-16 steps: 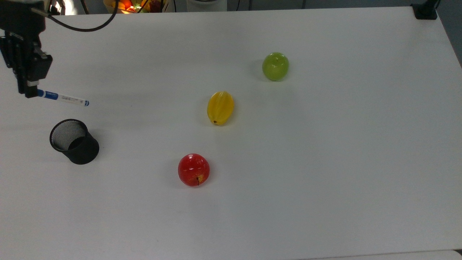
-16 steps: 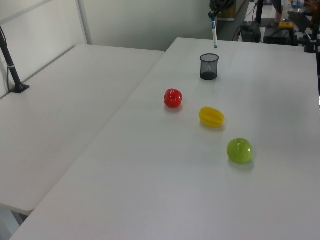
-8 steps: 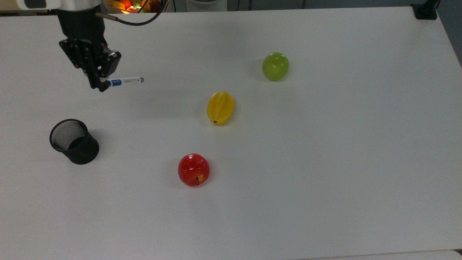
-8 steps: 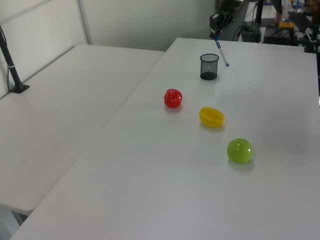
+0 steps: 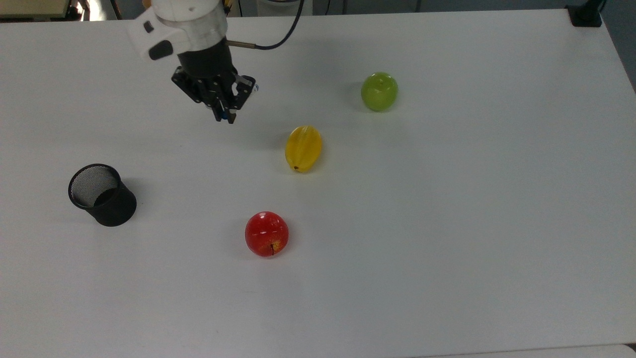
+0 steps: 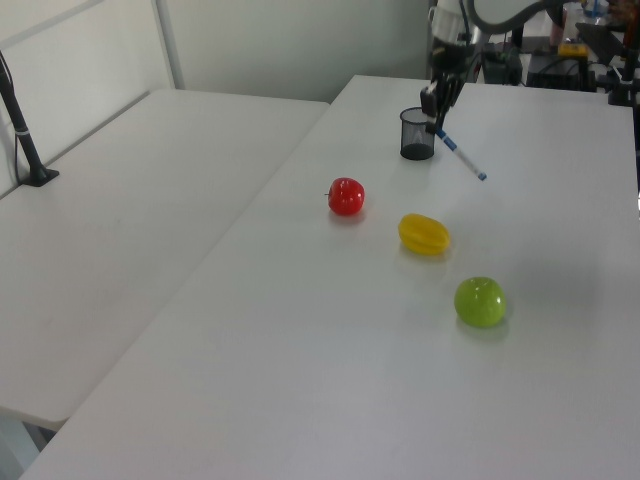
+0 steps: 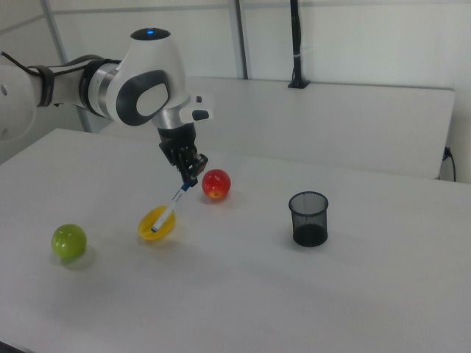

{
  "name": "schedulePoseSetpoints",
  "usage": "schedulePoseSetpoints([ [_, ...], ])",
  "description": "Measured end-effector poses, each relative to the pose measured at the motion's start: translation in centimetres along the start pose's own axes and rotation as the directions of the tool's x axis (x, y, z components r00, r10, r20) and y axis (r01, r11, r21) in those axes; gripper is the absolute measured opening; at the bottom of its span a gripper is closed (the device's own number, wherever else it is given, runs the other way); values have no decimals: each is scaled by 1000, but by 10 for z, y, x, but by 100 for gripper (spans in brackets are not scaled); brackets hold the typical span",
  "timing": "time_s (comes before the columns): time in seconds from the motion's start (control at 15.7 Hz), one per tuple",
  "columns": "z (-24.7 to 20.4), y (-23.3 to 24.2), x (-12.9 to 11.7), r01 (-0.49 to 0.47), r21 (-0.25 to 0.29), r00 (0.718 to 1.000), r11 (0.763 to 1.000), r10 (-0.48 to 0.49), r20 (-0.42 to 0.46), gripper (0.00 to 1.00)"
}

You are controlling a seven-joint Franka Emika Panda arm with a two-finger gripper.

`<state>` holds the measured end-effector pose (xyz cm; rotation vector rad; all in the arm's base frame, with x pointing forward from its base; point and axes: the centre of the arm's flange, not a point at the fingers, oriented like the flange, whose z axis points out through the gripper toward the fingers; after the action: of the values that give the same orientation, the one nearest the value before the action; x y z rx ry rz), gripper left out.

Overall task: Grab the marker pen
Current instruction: 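Carry the marker toward the yellow starfruit and lower it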

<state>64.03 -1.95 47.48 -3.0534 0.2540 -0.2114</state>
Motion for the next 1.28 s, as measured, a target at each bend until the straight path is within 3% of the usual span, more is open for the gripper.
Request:
schedulePoseSetpoints([
  [0.19, 29, -26, -18, 64, -3, 994, 998, -63, 86, 19],
  [0.57, 78, -52, -46, 217, 4, 950, 976, -212, 231, 19],
  [0.83, 111, -68, -59, 256, 6, 924, 967, -247, 292, 19],
  [1.28, 137, -78, -69, 274, 16, 904, 962, -263, 337, 19],
])
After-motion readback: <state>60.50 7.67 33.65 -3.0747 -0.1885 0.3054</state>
